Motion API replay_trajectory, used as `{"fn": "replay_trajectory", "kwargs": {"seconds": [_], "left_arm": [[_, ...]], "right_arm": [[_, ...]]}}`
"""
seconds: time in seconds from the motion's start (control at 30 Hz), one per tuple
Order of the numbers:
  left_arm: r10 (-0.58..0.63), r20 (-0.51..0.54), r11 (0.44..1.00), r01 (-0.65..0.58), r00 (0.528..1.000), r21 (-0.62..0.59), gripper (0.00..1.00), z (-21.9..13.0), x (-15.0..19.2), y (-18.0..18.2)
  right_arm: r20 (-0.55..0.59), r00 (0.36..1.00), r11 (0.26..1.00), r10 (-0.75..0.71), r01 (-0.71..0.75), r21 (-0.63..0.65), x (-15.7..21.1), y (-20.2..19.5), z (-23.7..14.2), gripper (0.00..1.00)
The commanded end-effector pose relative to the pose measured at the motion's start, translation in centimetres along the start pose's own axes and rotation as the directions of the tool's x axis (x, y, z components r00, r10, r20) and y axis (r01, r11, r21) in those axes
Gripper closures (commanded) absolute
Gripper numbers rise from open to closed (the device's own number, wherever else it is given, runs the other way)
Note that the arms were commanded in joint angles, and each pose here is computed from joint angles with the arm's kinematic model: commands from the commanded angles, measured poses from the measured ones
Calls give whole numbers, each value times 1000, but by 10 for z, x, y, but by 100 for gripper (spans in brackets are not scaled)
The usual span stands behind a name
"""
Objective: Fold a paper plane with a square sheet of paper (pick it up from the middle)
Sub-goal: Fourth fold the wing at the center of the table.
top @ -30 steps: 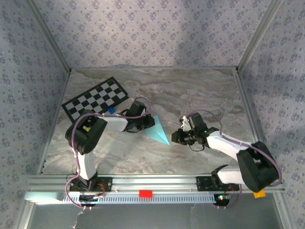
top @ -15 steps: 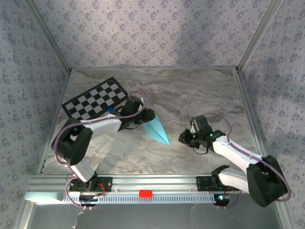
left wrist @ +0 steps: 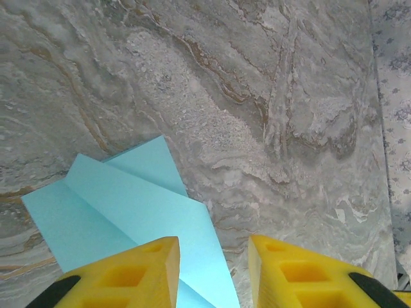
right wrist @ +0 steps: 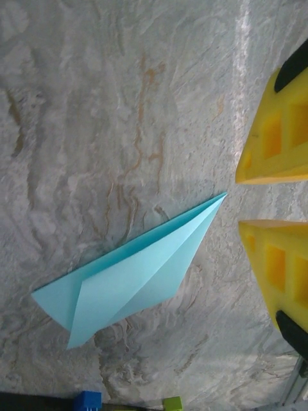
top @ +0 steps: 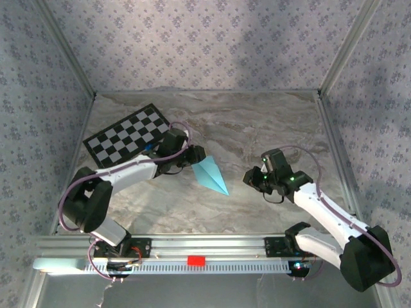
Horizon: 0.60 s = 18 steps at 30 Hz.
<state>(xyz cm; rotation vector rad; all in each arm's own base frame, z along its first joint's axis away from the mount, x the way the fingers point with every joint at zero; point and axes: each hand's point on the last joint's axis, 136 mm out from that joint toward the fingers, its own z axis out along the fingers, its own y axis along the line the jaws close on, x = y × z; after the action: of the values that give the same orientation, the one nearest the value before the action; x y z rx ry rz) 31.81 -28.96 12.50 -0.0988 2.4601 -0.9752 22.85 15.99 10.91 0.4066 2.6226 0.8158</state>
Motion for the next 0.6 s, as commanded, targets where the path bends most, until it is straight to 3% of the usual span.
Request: {"fn": "replay_trajectory", "kwargs": {"seconds": [0.0, 0.13, 0.23, 0.27, 0.3, 0.33, 0.57], "left_arm": [[19, 65, 1000, -18, 998, -13, 67, -16, -6, 5], [-1, 96, 1000, 2, 995, -16, 67, -19, -4, 11], [12, 99, 999, -7, 995, -44, 68, -21, -1, 14], [14, 104, 999, -9, 994, -48, 68, -22, 0, 14], [13, 109, 999, -9, 994, -43, 68, -23, 0, 13], [10, 113, 999, -6, 994, -38, 68, -24, 0, 12], [4, 70, 999, -1, 998, -37, 67, -12, 6, 6]], "right_arm": [[75, 992, 994, -106, 106, 4, -21, 13, -10, 75], [131, 971, 978, -199, 205, -30, -33, 27, -12, 75], [140, 978, 983, -154, 167, -80, -39, 29, -2, 85], [125, 984, 988, -129, 138, -70, -38, 23, 2, 86], [104, 988, 991, -110, 117, -64, -38, 17, 7, 95], [66, 991, 988, -115, 121, -97, -36, 17, 13, 98], [-177, 982, 983, -63, 31, -179, -5, 20, 54, 100]]}}
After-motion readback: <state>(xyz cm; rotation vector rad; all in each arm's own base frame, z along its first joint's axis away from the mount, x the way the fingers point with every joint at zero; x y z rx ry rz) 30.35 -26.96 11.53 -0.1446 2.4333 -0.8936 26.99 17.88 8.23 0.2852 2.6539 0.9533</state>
